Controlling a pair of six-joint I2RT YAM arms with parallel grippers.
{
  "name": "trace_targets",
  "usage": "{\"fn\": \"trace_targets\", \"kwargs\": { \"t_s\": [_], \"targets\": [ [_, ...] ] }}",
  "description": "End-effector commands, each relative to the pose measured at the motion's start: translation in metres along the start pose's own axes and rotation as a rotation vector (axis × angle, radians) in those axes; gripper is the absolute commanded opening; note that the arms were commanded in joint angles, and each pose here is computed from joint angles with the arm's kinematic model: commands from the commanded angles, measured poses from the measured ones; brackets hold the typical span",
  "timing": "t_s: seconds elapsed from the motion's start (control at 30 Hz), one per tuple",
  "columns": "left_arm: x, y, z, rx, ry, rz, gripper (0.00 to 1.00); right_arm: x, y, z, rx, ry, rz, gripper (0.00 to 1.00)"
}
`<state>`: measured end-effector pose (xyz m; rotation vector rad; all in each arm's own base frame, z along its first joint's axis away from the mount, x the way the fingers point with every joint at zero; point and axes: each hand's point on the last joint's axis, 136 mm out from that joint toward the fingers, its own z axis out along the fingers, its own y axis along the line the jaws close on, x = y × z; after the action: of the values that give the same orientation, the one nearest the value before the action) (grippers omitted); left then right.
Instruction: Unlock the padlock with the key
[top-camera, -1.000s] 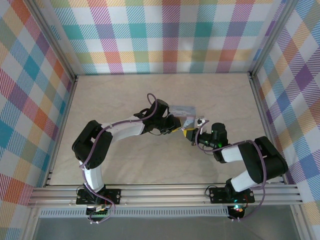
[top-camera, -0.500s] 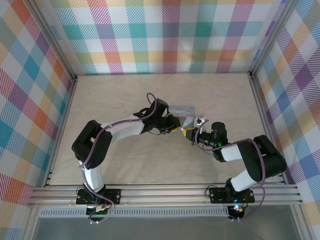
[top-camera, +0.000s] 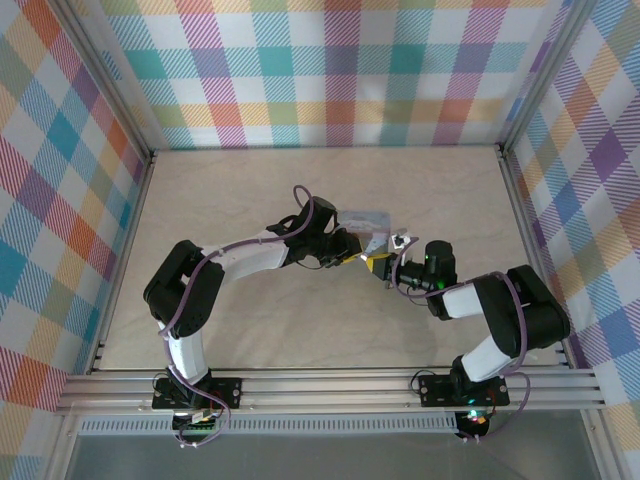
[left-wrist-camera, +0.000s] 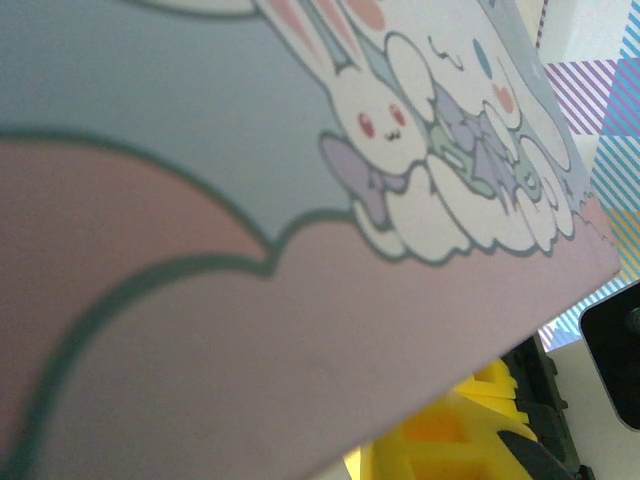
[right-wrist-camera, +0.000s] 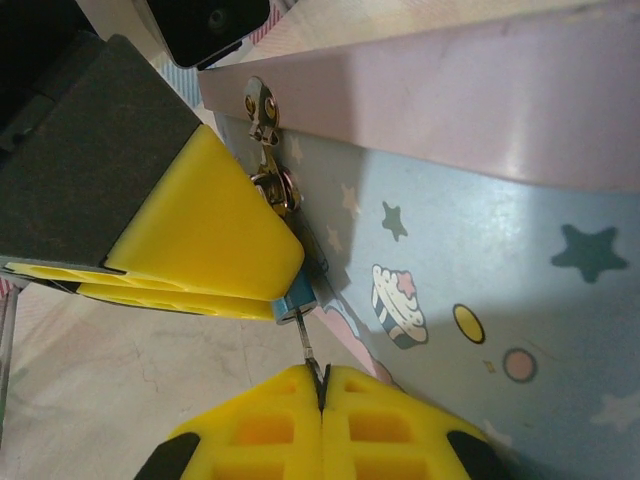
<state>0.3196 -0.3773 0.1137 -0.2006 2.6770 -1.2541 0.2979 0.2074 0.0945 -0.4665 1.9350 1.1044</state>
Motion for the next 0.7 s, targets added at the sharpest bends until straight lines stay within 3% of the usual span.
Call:
{"fn": "trace_targets", "kwargs": {
  "t_s": [0.0, 0.33, 0.67],
  "targets": [
    [0.006, -0.048, -0.017, 0.131, 0.034, 0.081, 0.05, -0.023, 0.014, 0.006, -0.085, -0.038, -0.061, 0.02],
    [0.005, -0.050, -0.018, 0.134, 0.030, 0.082, 0.05, -0.005, 0.017, 0.024, -0.118, 0.009, -0.028, 0.02],
    [0.006, -0.048, -0.016, 0.126, 0.039, 0.084, 0.05, -0.019, 0.010, 0.025, -0.064, -0.038, -0.047, 0.01]
  ]
}}
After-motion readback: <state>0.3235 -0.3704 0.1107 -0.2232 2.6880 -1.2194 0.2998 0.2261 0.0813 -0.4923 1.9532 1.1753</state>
